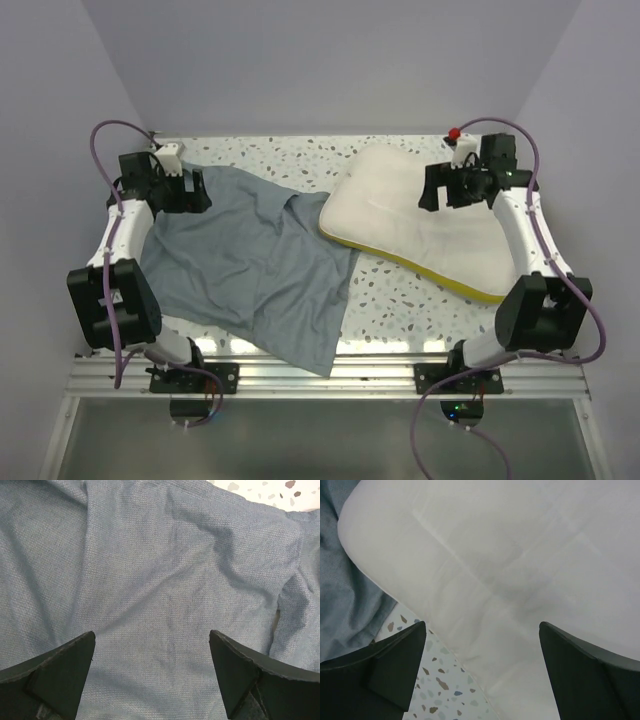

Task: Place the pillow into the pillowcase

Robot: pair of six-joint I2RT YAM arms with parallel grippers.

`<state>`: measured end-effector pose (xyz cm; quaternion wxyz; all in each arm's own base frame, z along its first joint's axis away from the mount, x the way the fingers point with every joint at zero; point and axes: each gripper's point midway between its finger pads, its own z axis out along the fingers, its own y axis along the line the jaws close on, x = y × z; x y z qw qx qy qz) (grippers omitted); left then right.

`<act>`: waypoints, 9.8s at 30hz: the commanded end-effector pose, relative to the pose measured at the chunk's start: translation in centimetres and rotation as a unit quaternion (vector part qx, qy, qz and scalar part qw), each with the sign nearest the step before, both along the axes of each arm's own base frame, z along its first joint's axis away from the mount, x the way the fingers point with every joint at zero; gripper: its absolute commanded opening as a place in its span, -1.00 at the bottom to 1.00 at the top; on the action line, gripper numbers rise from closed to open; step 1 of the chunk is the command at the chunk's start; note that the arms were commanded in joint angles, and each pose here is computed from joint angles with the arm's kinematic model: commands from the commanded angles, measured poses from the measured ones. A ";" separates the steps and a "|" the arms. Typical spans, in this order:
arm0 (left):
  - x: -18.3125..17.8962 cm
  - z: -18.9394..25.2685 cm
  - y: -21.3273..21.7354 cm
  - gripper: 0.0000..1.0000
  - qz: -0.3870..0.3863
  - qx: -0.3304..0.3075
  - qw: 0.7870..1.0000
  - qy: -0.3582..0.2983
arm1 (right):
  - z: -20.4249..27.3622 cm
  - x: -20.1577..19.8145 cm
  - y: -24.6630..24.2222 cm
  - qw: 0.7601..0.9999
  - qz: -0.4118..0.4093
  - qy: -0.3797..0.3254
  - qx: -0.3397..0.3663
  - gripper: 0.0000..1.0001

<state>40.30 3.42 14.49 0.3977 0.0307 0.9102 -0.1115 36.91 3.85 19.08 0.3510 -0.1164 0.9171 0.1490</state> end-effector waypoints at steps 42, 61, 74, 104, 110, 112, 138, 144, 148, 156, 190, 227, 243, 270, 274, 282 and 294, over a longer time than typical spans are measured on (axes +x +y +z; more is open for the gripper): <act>0.9 0.0 -1.1 1.00 -0.069 -0.011 0.997 -0.014 | -6.8 10.4 5.7 0.946 0.288 0.074 -0.130 0.97; 2.2 -0.4 -3.8 1.00 -0.058 -0.003 0.998 -0.025 | -13.7 6.8 7.0 0.932 0.292 0.158 -0.145 -1.00; 5.8 -8.3 -13.9 0.80 -0.096 0.066 0.993 0.018 | 1.1 2.3 7.0 0.952 0.285 0.017 -0.111 -1.00; 0.8 -6.8 -14.3 0.91 -0.158 0.110 0.979 0.069 | -6.3 -0.1 13.2 0.967 0.229 0.063 -0.097 -1.00; -2.8 -8.3 -14.6 0.80 -0.162 0.090 0.978 0.090 | -10.7 -0.8 10.5 0.957 0.203 0.127 -0.162 -1.00; -3.0 -9.0 -15.4 0.77 -0.172 0.092 0.977 0.090 | -10.5 -1.4 10.1 0.956 0.205 0.129 -0.167 -1.00; 0.1 -12.4 -22.0 0.15 -0.186 0.137 0.969 0.091 | -10.6 -4.0 9.7 0.948 0.224 0.158 -0.164 -1.00; -1.2 -8.9 -23.0 0.12 -0.228 0.109 0.965 0.067 | -10.7 -4.1 9.7 0.947 0.226 0.161 -0.162 -1.00; -1.6 -6.8 -22.9 0.43 -0.234 0.109 0.965 0.052 | -10.7 -4.2 9.7 0.947 0.227 0.160 -0.163 -1.00; -3.2 -7.2 -21.4 0.42 -0.245 0.138 0.956 0.078 | -10.6 -4.2 9.3 0.946 0.224 0.161 -0.172 -1.00; -10.4 -4.5 -11.5 0.28 -0.123 0.339 0.930 0.073 | -13.5 -4.5 7.3 0.932 0.222 0.182 -0.223 -1.00; -1.7 -7.7 -20.1 -0.55 -0.220 0.243 0.945 0.011 | -10.7 -6.2 8.6 0.933 0.263 0.168 -0.182 -1.00; -1.6 -5.2 -21.8 0.09 -0.273 0.168 0.947 -0.015 | -10.8 -6.1 8.8 0.934 0.262 0.168 -0.175 -1.00; 1.5 -5.5 -17.9 -0.80 -0.214 0.238 0.947 0.017 | -10.8 -6.0 7.9 0.934 0.258 0.164 -0.184 -1.00; 1.3 -2.7 -17.8 -1.00 -0.211 0.202 0.956 0.000 | -9.2 -5.0 7.7 0.942 0.249 0.138 -0.179 -1.00; -1.0 -1.0 -20.9 -1.00 -0.252 0.099 0.963 0.000 | -0.1 -4.1 10.2 0.952 0.287 0.003 -0.106 -1.00; -2.1 2.8 -23.6 -1.00 -0.267 0.006 0.964 -0.017 | 5.7 0.7 10.9 0.977 0.145 -0.139 -0.076 -1.00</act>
